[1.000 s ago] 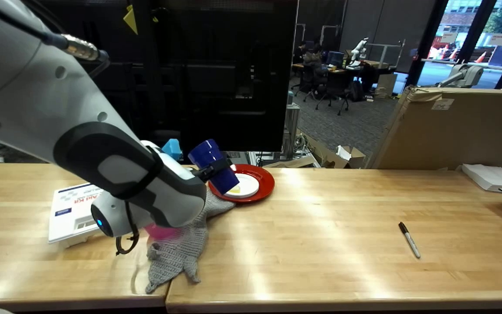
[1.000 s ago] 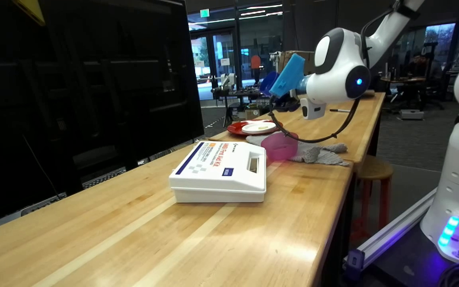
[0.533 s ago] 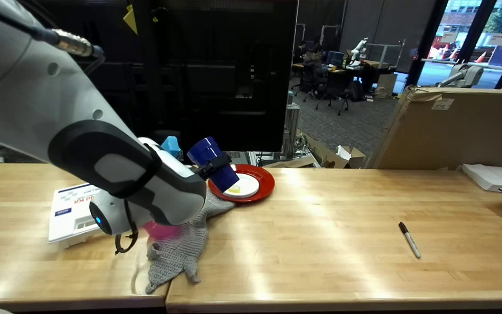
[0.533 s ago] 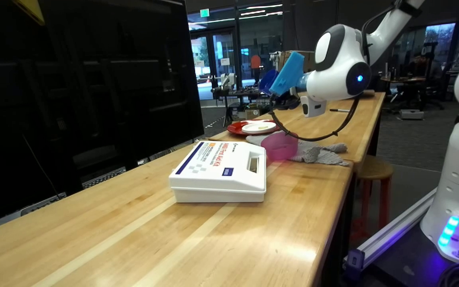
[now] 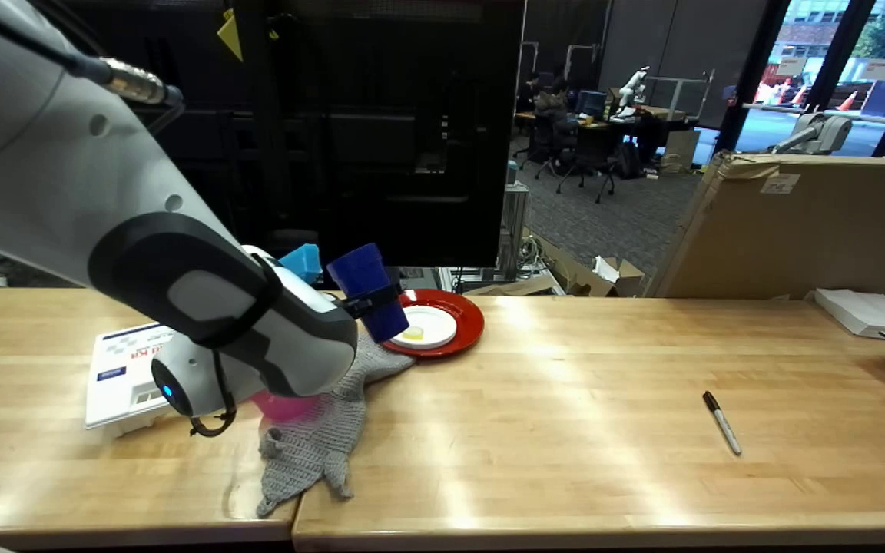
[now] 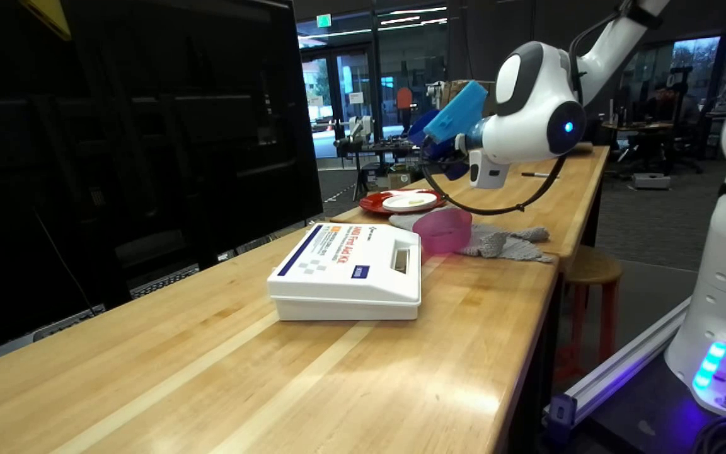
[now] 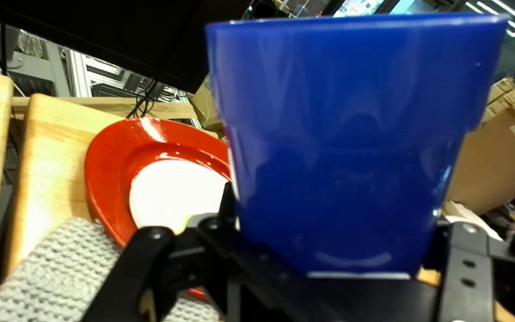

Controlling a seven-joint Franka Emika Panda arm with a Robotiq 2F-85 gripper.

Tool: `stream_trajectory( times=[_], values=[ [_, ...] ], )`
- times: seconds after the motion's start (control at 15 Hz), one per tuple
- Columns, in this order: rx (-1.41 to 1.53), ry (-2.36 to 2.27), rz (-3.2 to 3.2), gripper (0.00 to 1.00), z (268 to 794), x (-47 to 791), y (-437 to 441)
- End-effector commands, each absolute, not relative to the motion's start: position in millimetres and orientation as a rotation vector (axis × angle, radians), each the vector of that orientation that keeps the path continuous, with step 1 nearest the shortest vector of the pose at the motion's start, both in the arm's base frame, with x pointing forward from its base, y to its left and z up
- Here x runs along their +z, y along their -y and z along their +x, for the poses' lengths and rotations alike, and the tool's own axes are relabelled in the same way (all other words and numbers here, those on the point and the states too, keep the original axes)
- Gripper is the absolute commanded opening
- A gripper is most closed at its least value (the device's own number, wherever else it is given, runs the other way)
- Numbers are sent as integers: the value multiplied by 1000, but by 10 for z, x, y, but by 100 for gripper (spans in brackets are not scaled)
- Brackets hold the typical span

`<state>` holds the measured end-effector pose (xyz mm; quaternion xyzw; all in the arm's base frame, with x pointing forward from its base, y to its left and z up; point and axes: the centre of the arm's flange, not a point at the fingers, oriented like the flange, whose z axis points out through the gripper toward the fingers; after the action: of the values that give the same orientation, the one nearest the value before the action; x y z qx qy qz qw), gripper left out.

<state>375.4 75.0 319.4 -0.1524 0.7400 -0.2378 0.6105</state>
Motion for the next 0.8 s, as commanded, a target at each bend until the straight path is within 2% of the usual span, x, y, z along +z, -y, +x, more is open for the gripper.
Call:
stream_trajectory(
  times=[0.0,0.73],
  values=[
    [-445,-1699,-281,58,3711,3228,-704],
    [-60,-1759,-340,58,3356,3361,-1475]
  ],
)
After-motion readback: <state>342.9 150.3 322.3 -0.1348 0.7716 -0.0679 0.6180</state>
